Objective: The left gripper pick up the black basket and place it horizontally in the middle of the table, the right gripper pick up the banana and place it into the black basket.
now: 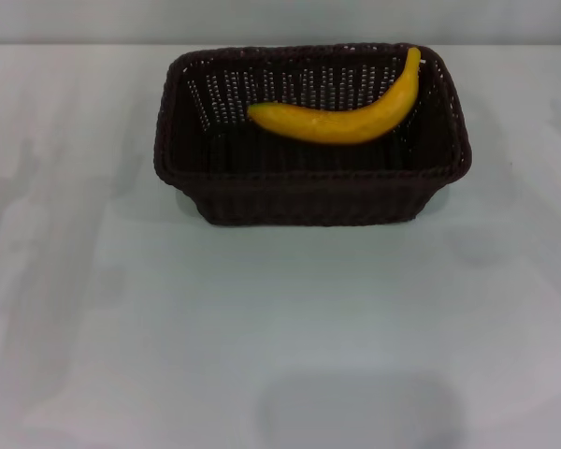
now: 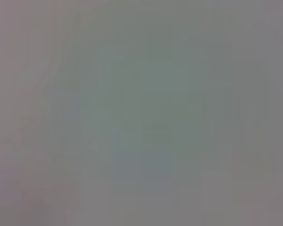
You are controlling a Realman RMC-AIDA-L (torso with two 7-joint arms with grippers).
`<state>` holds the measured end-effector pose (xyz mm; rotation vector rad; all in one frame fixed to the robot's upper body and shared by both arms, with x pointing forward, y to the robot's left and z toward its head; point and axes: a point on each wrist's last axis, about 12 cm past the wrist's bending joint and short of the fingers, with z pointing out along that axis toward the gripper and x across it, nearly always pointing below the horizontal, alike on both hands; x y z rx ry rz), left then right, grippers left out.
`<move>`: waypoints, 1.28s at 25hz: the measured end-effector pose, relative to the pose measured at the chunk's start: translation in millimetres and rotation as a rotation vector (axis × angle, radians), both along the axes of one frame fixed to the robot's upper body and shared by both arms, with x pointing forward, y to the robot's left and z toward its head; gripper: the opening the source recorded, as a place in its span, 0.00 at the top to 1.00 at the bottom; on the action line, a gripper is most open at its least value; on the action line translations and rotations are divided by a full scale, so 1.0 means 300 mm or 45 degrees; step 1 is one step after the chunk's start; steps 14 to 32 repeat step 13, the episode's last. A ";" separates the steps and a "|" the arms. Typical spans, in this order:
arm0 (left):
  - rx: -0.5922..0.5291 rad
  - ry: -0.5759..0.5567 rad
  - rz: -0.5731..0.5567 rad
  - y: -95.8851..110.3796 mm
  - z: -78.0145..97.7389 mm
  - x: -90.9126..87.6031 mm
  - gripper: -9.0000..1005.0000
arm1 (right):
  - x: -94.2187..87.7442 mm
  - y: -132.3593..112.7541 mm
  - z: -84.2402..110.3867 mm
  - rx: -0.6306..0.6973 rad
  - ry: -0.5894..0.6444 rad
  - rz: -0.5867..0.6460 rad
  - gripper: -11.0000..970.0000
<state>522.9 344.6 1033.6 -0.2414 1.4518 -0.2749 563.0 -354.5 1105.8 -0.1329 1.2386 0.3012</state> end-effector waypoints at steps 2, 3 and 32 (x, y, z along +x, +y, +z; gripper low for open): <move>0.006 0.002 -0.002 -0.006 -0.001 0.003 0.16 | -0.020 -0.016 -0.052 -0.066 0.042 -0.123 0.10; 0.005 0.002 -0.003 -0.008 -0.001 0.004 0.16 | -0.031 -0.026 -0.084 -0.107 0.077 -0.204 0.10; -0.024 0.012 -0.027 -0.037 -0.014 -0.001 0.16 | -0.049 -0.044 -0.172 -0.182 0.261 -0.340 0.10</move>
